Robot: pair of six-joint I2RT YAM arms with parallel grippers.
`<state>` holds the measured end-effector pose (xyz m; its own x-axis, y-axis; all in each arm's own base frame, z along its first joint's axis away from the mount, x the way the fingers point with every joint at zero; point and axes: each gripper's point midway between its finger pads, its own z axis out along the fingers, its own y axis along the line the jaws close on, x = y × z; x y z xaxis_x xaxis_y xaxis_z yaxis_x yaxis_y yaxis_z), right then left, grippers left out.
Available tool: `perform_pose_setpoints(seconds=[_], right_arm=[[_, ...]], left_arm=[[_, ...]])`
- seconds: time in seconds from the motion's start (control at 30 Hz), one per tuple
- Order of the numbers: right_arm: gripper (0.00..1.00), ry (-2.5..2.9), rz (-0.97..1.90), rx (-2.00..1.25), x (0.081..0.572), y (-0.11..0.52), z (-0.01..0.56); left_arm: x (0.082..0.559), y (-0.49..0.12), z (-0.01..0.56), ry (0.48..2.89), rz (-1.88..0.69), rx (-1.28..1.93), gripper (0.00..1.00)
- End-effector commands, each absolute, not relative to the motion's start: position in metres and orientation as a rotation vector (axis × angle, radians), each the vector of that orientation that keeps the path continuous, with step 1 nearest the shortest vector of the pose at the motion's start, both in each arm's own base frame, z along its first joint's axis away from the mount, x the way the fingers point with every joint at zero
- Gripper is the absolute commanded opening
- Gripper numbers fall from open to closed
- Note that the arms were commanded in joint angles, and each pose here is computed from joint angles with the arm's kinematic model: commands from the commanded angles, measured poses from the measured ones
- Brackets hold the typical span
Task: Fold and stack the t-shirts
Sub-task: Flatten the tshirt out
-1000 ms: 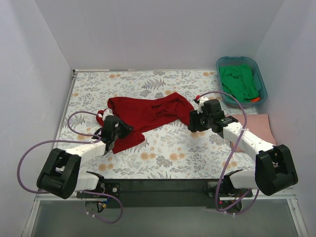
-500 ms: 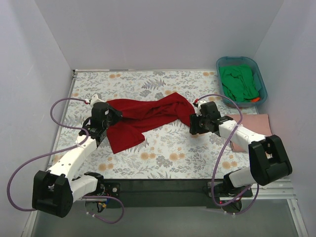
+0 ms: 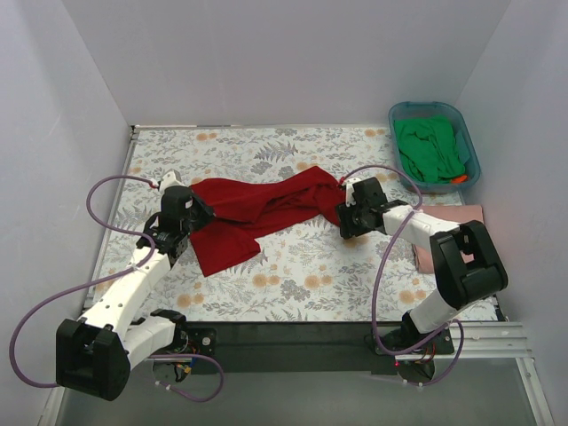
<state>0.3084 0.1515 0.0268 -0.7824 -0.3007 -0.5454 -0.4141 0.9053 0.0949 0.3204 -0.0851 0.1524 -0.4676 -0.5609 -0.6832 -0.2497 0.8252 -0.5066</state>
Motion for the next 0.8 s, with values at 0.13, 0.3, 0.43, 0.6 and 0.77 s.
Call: perform_pose_setpoints(seconds=[0.13, 0.3, 0.43, 0.6, 0.77], right_arm=[[0.57, 2.441, 0.168, -0.618, 0.342, 0.148, 0.043], [0.5, 2.465, 0.242, -0.693, 0.332, 0.159, 0.033], [0.4, 2.477, 0.264, -0.716, 0.324, 0.162, 0.03], [0.16, 2.478, 0.256, -0.748, 0.316, 0.166, 0.029], [0.01, 2.407, 0.081, -0.688, 0.335, 0.149, 0.059]], left_arm=[[0.327, -0.078, 0.173, 2.024, -0.39, -0.584, 0.0], [0.327, -0.077, 0.173, 2.026, -0.382, -0.581, 0.0], [0.329, -0.076, 0.176, 2.024, -0.373, -0.582, 0.0], [0.332, -0.07, 0.184, 2.003, -0.343, -0.6, 0.0], [0.339, -0.051, 0.204, 1.942, -0.271, -0.631, 0.0]])
